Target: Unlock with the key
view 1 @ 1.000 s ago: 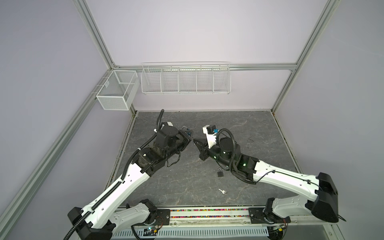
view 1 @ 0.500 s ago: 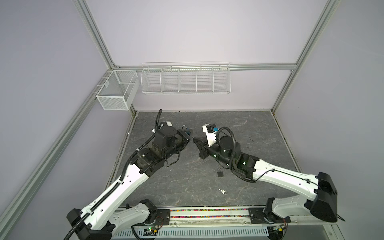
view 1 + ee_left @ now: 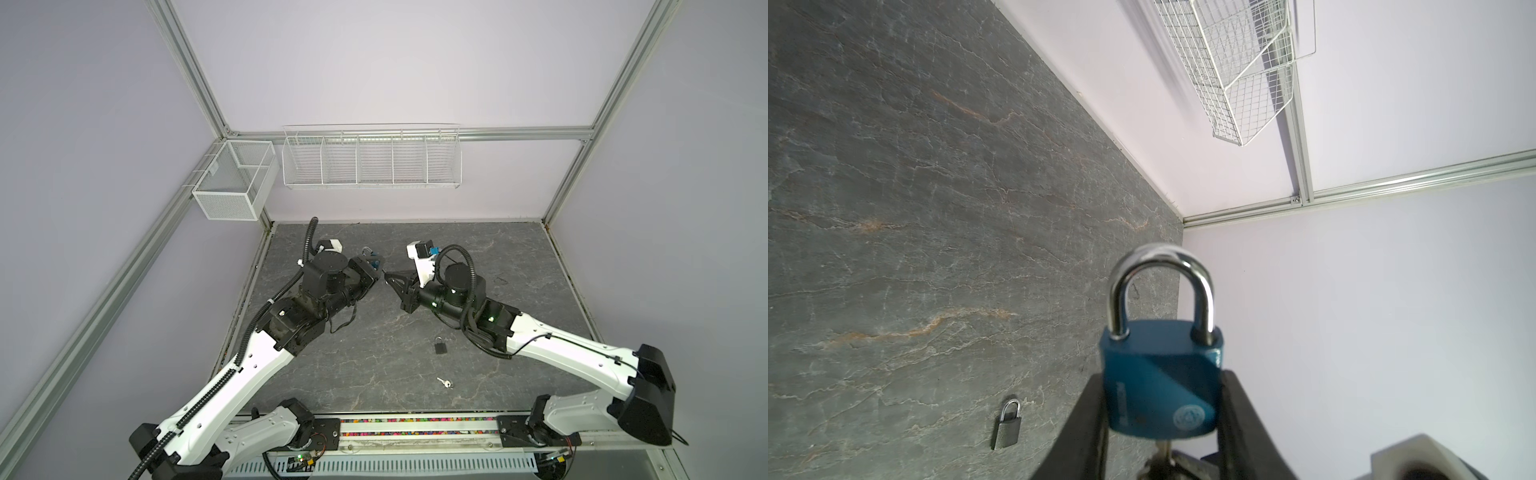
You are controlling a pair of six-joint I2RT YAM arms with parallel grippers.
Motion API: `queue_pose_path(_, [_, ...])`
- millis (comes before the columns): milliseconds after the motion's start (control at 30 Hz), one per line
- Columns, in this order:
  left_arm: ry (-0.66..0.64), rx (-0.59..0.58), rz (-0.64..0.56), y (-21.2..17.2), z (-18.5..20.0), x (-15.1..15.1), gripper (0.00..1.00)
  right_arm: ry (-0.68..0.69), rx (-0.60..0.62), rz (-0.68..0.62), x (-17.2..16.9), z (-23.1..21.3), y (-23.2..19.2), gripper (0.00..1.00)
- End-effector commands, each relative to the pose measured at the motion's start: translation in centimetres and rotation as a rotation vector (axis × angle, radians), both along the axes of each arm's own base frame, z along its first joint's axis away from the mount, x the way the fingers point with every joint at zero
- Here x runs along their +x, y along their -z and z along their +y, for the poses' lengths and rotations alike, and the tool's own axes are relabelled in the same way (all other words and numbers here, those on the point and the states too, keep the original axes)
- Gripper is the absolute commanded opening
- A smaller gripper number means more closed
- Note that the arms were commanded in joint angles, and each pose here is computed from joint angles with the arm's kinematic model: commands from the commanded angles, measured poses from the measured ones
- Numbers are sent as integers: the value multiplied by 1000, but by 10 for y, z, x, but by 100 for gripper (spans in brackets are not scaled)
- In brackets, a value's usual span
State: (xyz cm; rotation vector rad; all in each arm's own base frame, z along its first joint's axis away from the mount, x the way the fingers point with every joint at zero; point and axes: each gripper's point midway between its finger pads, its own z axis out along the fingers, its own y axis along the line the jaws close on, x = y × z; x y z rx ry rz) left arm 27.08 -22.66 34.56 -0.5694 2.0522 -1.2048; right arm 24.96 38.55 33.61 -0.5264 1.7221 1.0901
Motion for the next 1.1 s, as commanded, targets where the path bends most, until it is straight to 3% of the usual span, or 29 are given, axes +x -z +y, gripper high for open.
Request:
queue_pose_path(0, [180,-41,-20,-7,-23,-26,0,14,139,-46,2,-11,-39,6])
queue_pose_path(200, [195,-39,-32,-9,-21,-32,0,40,121,-108,2,-13,-49,6])
queue_pose_path(500, [180,-50,-41,-19,-16,-34,0,102,-67,-232,1,-1,-22,6])
queue_pose_path(700, [126,-83,-19,-18,-5,-34,0,119,-65,-288,-5,-9,-37,6])
queue_pose_path(1067, [42,-134,-11,-14,6,-28,0,102,-34,-231,-19,-17,-40,6])
